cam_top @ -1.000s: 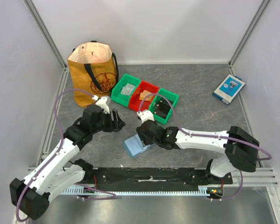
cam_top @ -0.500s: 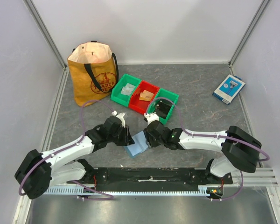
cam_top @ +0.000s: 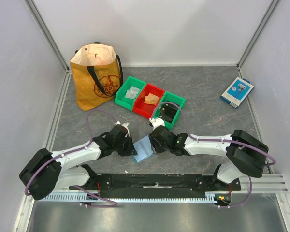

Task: Take the credit cards out of the card holder
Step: Remove the credit card from the card holder.

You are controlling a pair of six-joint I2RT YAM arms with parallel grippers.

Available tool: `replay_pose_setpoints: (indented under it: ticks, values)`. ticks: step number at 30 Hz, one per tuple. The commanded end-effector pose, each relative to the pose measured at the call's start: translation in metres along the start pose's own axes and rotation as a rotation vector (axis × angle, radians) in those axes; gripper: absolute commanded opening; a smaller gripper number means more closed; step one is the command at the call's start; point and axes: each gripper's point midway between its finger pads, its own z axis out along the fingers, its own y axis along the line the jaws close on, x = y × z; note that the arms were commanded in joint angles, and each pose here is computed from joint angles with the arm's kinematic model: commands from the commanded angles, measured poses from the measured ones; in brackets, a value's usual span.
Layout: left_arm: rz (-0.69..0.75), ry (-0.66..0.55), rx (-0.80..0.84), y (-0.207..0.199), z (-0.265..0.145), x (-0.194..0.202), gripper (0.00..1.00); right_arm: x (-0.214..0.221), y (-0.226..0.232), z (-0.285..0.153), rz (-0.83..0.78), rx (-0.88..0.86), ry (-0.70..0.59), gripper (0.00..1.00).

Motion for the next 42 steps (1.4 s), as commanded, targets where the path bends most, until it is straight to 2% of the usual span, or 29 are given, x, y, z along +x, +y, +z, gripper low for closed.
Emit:
replay_pose_setpoints:
  ticks: [1, 6, 11, 17, 25, 28, 32, 36, 39, 42]
  values:
    - [-0.047, -0.005, -0.040, 0.010, 0.004, 0.005, 0.17, 0.001, -0.003, 0.002, 0.006, 0.015, 0.004, 0.49]
    - [-0.054, 0.003, -0.055, 0.015, 0.006, 0.008, 0.16, 0.004, 0.005, 0.004, -0.005, -0.026, 0.024, 0.48]
    - [-0.057, 0.010, -0.063, 0.018, 0.008, 0.011, 0.16, 0.006, 0.020, 0.004, -0.003, -0.101, 0.044, 0.38]
    - [-0.060, 0.008, -0.062, 0.019, 0.009, 0.012, 0.16, -0.014, 0.044, -0.007, 0.003, -0.213, 0.001, 0.27]
    - [-0.078, -0.052, -0.053, 0.015, 0.000, 0.003, 0.16, -0.029, 0.094, -0.027, -0.050, -0.404, -0.025, 0.21]
    - [-0.104, -0.114, -0.059, 0.014, -0.011, -0.007, 0.18, -0.029, 0.116, -0.034, -0.105, -0.455, -0.021, 0.21]
    - [-0.158, -0.255, -0.069, 0.017, -0.038, -0.025, 0.22, -0.014, 0.128, -0.029, -0.167, -0.462, 0.034, 0.22]
    - [-0.196, -0.358, -0.064, 0.020, -0.059, -0.038, 0.28, -0.005, 0.123, -0.024, -0.217, -0.403, 0.068, 0.33]
    - [-0.196, -0.375, -0.046, 0.014, -0.067, -0.042, 0.31, -0.019, 0.111, -0.032, -0.213, -0.351, 0.007, 0.44]
    - [-0.181, -0.379, -0.028, 0.005, -0.071, -0.048, 0.33, -0.037, 0.095, -0.044, -0.189, -0.295, -0.069, 0.48]
